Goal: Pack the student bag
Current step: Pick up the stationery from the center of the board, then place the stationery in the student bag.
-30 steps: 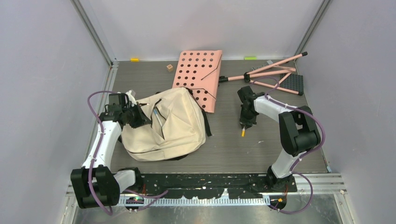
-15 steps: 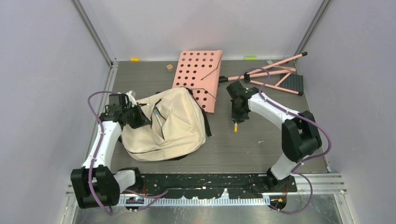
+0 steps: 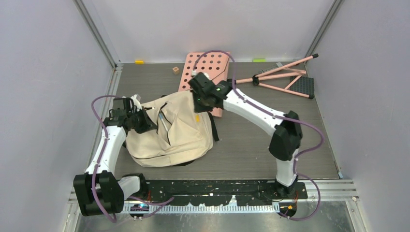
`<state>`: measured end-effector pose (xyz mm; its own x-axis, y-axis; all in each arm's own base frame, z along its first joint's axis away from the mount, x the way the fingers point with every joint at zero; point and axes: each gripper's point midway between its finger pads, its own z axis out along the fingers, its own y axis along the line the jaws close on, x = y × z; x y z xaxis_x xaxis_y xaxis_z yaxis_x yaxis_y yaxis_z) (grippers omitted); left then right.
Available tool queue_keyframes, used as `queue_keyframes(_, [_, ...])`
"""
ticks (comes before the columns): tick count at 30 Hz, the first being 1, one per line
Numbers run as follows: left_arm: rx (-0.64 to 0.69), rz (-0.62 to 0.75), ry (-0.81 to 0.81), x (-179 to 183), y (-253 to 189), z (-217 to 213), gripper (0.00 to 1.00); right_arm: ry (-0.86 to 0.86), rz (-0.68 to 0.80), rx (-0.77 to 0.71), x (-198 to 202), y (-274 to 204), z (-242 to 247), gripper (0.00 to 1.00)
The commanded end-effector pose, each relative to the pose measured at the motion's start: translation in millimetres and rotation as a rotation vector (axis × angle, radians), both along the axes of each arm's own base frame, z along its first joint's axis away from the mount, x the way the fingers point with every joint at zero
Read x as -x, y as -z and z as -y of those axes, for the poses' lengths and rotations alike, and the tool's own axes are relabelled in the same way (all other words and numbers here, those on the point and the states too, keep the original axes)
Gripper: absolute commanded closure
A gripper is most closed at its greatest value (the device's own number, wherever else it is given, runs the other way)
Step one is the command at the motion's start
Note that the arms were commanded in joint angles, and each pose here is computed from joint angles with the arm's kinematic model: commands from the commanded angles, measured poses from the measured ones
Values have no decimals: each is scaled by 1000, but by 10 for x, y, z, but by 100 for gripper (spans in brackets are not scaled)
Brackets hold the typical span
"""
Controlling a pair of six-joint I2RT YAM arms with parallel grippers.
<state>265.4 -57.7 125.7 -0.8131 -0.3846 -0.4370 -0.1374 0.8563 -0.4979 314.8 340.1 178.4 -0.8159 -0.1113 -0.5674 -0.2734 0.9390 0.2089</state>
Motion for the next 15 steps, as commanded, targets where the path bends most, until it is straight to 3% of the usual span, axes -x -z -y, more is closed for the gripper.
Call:
queue_keyframes(1, [23,27,6,2,-53,27,100,-143,12,-92,90,-151,-763,99])
queue_keyframes(2, [22,27,4,7,-51,26,100,-189,40,-133,125,-356,-947,99])
queue_keyframes(3, [22,27,0,11,-52,23,100,-207,8,-98,142,-191,-1013,100])
queue_keyframes(8, [22,25,-13,5,-54,17,100,-326,0,-186,274,-330,-1589,99])
queue_keyframes(15, [25,40,-23,-60,-101,9,100,-358,-67,-172,395,-151,-1714,99])
